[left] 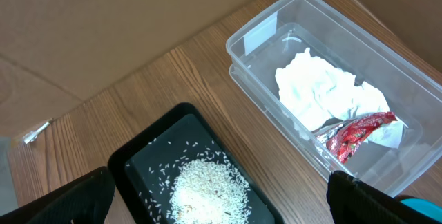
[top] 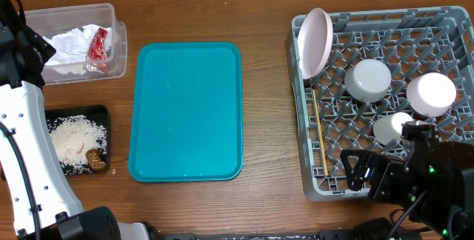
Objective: Sort waste into correct bins and load items into the dishwasher
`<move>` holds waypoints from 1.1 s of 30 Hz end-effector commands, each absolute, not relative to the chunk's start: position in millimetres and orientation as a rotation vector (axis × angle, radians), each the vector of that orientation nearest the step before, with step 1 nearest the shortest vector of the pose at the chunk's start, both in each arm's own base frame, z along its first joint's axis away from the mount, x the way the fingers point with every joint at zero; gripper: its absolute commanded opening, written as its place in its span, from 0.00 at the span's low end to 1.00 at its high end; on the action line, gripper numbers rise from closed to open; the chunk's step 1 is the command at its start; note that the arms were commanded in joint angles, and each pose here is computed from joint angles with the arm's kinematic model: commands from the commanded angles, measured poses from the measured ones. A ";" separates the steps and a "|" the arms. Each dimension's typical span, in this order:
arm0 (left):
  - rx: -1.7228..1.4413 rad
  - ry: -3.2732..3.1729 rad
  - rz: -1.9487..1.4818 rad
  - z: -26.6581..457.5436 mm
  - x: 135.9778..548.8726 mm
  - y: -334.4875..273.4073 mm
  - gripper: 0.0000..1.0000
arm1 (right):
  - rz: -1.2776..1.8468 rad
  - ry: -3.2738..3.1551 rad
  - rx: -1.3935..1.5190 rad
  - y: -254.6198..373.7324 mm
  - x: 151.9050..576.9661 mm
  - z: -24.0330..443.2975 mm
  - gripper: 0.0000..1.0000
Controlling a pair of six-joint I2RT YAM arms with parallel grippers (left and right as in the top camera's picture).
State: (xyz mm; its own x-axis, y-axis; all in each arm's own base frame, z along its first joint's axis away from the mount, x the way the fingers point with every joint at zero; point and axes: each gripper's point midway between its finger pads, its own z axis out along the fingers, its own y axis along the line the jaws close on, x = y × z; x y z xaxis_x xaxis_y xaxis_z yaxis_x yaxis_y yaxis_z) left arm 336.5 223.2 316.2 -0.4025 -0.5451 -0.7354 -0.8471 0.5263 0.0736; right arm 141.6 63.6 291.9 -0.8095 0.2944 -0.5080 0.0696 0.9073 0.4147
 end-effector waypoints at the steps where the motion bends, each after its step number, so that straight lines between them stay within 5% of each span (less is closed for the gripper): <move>1: -1.133 2.106 0.579 313.4 338.5 222.5 1.00 | 0.441 2.490 0.272 55.3 142.8 286.6 1.00; 17: -1.133 2.106 0.579 313.4 338.5 222.5 1.00 | 0.494 1.809 -0.106 68.8 184.0 293.0 1.00; 33: -1.133 2.106 0.579 313.4 338.5 222.5 1.00 | 0.422 1.445 -0.113 58.1 229.2 242.8 1.00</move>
State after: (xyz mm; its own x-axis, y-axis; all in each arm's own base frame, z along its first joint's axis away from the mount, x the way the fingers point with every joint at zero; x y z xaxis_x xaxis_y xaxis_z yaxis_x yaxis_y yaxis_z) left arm 336.8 223.3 315.8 -0.4031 -0.5453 -0.7350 -0.8471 0.5263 0.0741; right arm 229.3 58.5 249.0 0.0174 0.2146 -0.9765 -0.3386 0.9202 0.1962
